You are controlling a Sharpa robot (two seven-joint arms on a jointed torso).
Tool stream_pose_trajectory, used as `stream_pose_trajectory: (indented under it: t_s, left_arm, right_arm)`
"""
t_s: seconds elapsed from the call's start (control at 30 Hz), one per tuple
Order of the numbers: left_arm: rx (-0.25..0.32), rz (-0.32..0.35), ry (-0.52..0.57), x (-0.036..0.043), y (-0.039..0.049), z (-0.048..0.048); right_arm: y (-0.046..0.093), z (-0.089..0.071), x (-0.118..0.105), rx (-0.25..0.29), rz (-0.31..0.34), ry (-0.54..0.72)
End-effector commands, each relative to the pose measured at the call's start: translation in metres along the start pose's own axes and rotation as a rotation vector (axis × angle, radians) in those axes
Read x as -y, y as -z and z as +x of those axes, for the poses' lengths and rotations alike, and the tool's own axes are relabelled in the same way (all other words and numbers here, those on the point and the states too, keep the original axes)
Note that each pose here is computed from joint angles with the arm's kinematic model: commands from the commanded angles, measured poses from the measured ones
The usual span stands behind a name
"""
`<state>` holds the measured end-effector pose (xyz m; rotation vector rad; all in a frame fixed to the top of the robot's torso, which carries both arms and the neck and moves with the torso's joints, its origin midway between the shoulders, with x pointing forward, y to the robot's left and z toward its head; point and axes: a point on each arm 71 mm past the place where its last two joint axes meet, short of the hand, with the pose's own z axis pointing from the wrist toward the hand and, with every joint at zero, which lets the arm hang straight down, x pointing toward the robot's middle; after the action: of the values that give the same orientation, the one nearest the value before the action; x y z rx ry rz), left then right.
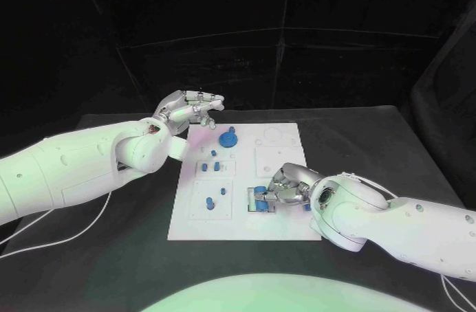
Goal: Assemble the parts on the task board
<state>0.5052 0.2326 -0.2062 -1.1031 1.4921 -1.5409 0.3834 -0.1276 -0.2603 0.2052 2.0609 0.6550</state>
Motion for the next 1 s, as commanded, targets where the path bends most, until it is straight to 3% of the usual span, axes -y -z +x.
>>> stream_pose_trajectory:
  t_s: [0.03,0.57,1.0]
  left_arm:
    - [-0.012,0.005,0.007,0.0013,-0.0007,0.0018]
    - [-0.012,0.003,0.007,0.0011,-0.0008,0.0015]
    - [-0.013,0.002,0.008,0.0009,-0.0011,0.0017]
  right_arm:
    - [-0.0015,-0.0005,-0.0015,0.002,-0.003,0.03]
    - [-0.006,0.0003,-0.0024,0.007,0.007,0.079]
    - [-0.0036,0.0012,-0.0074,0.006,-0.031,0.124]
